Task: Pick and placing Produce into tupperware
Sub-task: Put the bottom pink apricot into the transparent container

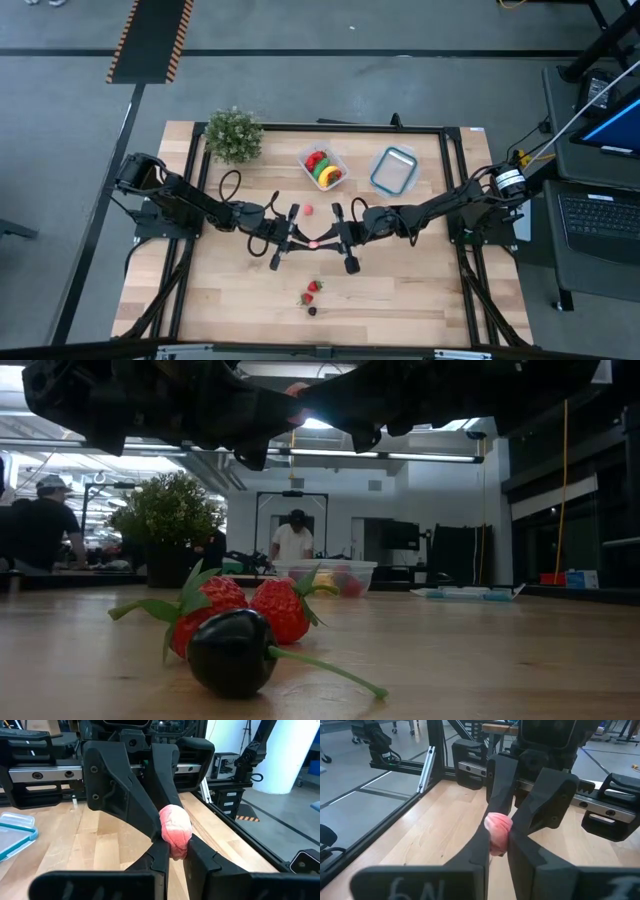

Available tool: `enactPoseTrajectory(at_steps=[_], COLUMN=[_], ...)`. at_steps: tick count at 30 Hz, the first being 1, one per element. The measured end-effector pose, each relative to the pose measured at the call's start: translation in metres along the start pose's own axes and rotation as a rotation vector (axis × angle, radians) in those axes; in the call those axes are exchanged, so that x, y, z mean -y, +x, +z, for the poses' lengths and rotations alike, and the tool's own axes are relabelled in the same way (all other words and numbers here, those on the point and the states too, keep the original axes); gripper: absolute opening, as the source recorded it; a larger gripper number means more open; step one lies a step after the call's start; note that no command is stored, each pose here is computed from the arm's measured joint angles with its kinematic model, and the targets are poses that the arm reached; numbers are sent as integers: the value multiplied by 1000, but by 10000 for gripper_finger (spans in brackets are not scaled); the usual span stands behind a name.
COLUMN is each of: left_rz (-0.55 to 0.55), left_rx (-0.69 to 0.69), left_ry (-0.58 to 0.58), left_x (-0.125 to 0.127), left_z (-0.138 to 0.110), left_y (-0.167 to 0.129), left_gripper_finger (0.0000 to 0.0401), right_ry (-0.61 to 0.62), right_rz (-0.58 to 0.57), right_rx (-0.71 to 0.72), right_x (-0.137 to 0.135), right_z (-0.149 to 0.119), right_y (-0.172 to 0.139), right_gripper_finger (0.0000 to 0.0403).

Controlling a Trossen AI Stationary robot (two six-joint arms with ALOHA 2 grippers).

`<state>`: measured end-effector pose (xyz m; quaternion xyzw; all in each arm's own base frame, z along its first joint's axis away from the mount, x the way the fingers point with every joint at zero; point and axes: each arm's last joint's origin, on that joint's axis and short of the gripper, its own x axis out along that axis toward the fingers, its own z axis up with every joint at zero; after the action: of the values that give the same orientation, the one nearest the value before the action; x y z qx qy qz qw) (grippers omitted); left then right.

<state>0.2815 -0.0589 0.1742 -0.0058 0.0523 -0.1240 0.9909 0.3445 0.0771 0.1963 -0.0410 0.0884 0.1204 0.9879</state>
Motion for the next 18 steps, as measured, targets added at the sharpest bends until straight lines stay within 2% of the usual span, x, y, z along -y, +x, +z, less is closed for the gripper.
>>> enactPoseTrajectory(at_steps=[9,18], left_rz=[2,-1], left_rx=[0,-3], left_ry=[-1,-3], left_x=[0,3], left_z=[0,0], left_y=[0,0], left_gripper_finger=[28,124], right_ry=[0,-1], right_rz=[2,2], right_rx=[-2,-4], right_x=[0,0], right_z=[0,0], right_y=[0,0], right_gripper_finger=[49,48])
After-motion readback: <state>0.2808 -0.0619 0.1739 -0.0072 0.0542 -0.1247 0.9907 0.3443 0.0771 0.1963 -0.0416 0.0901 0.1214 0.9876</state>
